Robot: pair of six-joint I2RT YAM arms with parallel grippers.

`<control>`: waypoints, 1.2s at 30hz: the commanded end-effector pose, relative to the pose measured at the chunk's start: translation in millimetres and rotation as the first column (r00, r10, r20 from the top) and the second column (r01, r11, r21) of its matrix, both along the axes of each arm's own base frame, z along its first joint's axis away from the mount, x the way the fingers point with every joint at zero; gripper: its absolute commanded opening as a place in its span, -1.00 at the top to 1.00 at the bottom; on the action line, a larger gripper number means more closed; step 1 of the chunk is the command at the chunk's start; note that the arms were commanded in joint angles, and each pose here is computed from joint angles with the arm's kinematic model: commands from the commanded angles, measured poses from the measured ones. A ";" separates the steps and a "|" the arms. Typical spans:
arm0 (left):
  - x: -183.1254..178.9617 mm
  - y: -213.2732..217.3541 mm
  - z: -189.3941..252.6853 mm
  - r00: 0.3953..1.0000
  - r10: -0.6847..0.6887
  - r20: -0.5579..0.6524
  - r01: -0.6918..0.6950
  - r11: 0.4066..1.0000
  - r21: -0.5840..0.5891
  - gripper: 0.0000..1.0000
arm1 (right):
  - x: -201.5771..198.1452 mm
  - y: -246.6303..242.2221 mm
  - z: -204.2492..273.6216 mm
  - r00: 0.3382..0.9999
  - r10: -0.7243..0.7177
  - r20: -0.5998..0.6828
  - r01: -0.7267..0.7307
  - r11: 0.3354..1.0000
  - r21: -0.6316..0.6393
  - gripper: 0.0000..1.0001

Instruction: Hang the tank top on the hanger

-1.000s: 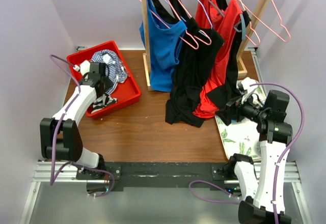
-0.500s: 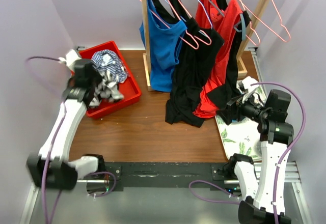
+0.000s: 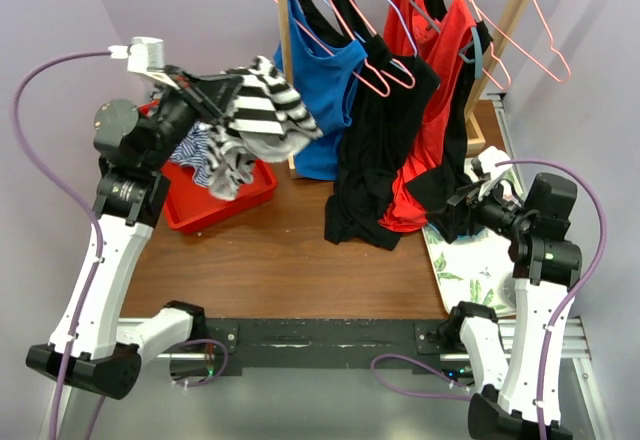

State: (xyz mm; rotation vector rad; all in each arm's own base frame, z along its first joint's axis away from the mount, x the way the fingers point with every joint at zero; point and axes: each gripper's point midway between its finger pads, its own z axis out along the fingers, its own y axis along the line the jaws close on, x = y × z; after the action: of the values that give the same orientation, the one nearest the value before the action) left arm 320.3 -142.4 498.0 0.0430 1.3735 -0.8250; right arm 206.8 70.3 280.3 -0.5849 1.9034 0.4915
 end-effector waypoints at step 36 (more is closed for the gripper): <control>-95.3 -63.2 -306.8 0.816 -0.106 -0.568 0.362 0.860 0.360 -0.91 | 5.5 79.2 -126.0 0.764 0.593 -0.254 -0.644 0.680 -0.351 -0.97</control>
State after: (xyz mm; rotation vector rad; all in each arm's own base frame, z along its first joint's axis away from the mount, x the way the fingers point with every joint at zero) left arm 196.8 -228.0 186.9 0.4782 2.1417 -0.9435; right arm 193.7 134.4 165.4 -1.4293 1.9741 0.6663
